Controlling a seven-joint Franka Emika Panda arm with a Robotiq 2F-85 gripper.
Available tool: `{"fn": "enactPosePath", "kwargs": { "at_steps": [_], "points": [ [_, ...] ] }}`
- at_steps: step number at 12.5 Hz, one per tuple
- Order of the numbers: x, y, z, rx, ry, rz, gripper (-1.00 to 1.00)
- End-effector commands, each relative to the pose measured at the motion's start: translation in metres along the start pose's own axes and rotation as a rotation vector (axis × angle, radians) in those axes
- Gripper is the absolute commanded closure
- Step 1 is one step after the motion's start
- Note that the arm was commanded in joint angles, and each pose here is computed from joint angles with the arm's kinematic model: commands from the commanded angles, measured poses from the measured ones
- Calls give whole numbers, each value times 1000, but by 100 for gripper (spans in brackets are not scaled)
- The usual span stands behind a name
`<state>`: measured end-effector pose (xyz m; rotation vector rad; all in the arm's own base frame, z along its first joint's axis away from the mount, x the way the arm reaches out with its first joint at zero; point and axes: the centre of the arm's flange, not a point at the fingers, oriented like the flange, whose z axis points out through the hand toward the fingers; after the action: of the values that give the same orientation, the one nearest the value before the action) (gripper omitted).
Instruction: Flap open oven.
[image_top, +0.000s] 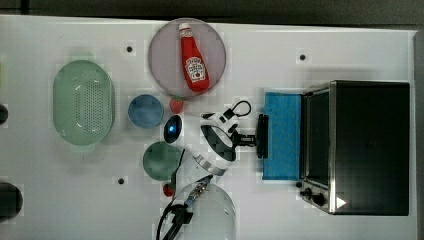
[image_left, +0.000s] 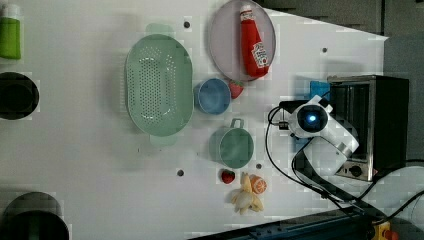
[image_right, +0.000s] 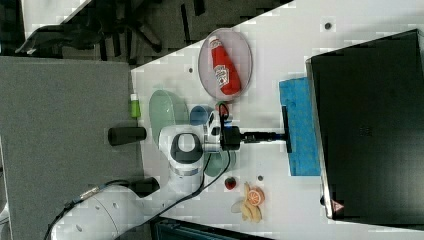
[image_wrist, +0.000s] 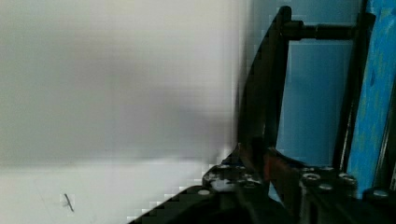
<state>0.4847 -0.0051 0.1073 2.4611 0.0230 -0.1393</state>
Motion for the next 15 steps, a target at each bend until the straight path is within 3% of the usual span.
{"fn": "enactPosePath", "kwargs": {
  "at_steps": [1,3,5,9,15],
  "points": [
    [13,12,-9,17,31,122,65],
    [27,27,-37,68,76,189,65],
    [36,56,-76,165,73,344,65],
    [34,125,-158,408,-7,674,65],
    [-2,214,-263,654,-157,883,65]
  ]
}}
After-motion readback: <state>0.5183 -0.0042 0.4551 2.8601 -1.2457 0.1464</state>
